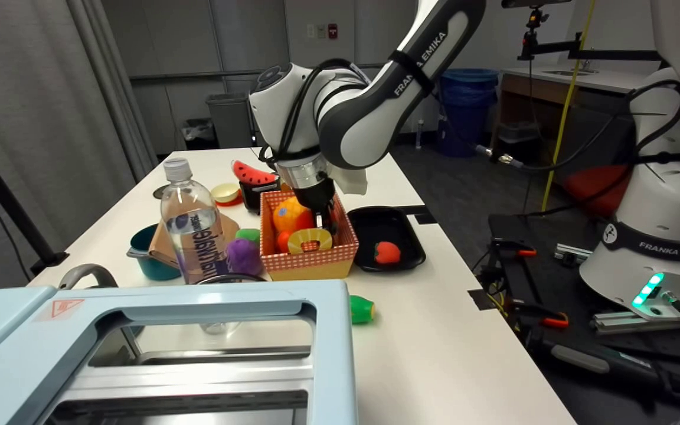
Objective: Remove the tomato plush toy from the black tray and place it in the basket
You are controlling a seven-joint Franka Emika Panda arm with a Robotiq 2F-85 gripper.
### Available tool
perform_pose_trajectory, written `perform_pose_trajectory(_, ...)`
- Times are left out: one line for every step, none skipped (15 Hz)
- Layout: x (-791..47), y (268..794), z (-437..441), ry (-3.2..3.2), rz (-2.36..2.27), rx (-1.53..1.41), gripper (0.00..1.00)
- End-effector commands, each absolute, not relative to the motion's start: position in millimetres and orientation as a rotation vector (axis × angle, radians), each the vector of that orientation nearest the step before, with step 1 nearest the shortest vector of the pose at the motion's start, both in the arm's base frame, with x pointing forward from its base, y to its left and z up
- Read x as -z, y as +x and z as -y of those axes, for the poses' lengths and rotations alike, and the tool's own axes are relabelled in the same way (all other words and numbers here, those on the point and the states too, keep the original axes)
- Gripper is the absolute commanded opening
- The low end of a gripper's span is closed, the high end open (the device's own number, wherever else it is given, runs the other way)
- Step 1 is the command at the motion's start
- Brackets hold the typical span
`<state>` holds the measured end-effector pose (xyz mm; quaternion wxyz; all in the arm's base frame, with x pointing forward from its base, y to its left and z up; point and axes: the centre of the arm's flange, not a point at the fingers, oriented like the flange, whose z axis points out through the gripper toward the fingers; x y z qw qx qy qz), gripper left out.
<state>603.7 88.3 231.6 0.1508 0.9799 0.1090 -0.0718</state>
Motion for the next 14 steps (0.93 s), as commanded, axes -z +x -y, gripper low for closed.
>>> perform_pose_trajectory(-233, 602, -88, 2.837, -0.326, 0.2, 0.6)
perform_pose_trajectory(-233, 602, -88, 2.817, -0.326, 0.191, 0.66)
perform_pose_trajectory(-235, 601, -89, 2.814, -0.325, 0.184, 0.75)
perform_pose_trajectory(-235, 602, -88, 2.807, -0.32, 0.182, 0.82)
perform_pose_trajectory(-236, 601, -88, 2.807, -0.331, 0.181, 0.88)
perform_pose_trajectory(-237, 601, -88, 2.804, -0.334, 0.179, 0.97)
perform_pose_trajectory(-237, 600, -88, 2.8, -0.337, 0.177, 1.0)
perform_pose_trajectory(-237, 600, -87, 2.798, -0.337, 0.176, 1.0)
perform_pose_trajectory(-239, 601, -88, 2.796, -0.337, 0.176, 1.0)
perform_pose_trajectory(-241, 601, -89, 2.794, -0.334, 0.172, 1.0)
perform_pose_trajectory(-242, 601, -89, 2.792, -0.332, 0.166, 1.0)
perform_pose_trajectory(-244, 602, -89, 2.79, -0.332, 0.16, 1.0)
perform_pose_trajectory(-248, 602, -89, 2.791, -0.328, 0.148, 1.0)
perform_pose_trajectory(-253, 602, -89, 2.792, -0.328, 0.133, 1.0)
